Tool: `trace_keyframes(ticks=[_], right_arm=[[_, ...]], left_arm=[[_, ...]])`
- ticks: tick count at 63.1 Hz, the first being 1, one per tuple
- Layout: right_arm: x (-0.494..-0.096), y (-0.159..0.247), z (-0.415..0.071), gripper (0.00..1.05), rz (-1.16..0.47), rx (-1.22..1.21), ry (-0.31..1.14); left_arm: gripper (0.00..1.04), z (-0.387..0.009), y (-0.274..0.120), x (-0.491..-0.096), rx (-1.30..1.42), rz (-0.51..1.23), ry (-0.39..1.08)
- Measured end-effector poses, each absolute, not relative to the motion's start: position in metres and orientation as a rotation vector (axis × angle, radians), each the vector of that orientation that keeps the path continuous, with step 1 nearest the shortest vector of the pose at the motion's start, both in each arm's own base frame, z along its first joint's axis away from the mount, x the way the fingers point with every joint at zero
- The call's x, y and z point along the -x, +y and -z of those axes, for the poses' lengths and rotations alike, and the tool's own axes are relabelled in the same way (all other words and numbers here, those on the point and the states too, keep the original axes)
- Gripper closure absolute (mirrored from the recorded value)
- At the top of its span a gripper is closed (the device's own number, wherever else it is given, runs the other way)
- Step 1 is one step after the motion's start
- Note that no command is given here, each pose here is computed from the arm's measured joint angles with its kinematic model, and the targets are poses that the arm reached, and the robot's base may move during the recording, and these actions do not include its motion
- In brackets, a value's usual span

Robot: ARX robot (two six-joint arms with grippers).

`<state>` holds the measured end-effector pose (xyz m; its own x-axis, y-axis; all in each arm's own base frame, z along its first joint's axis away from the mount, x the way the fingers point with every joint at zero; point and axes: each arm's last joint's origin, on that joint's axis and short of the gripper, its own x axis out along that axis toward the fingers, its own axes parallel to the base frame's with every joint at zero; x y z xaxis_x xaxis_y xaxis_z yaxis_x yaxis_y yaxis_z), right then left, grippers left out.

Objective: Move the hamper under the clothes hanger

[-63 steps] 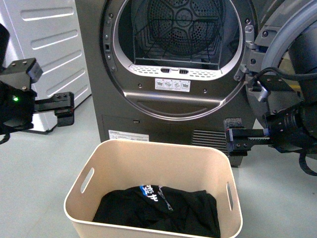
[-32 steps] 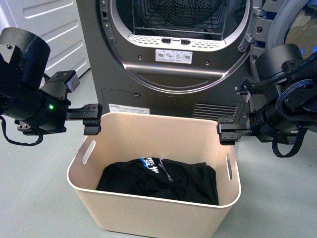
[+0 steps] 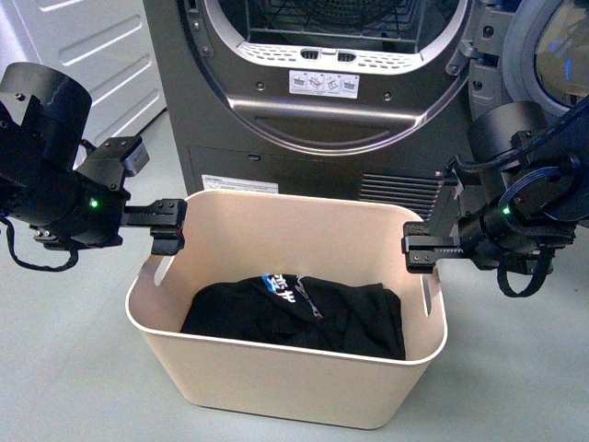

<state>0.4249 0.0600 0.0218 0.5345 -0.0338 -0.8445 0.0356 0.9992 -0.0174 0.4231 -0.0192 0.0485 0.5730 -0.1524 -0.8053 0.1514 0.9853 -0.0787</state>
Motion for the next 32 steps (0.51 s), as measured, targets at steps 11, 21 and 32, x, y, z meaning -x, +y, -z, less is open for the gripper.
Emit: trace_keyframes(ticks=[11,21,32], right_arm=[[-0.424,0.063,-0.015,0.08,0.042,-0.003,1.015],[-0.422,0.066,-0.008,0.08,0.043,-0.005,1.027],[-0.420,0.072,-0.004,0.08,0.051,-0.001,1.029]], left_arm=[[0.07,-0.041,-0.019,-0.423,-0.005,0.180,0.947],[0.07,-0.032,-0.018,-0.422,-0.008,0.177,0.964],[0.07,-0.020,-0.018,-0.421,-0.020,0.164,0.981]])
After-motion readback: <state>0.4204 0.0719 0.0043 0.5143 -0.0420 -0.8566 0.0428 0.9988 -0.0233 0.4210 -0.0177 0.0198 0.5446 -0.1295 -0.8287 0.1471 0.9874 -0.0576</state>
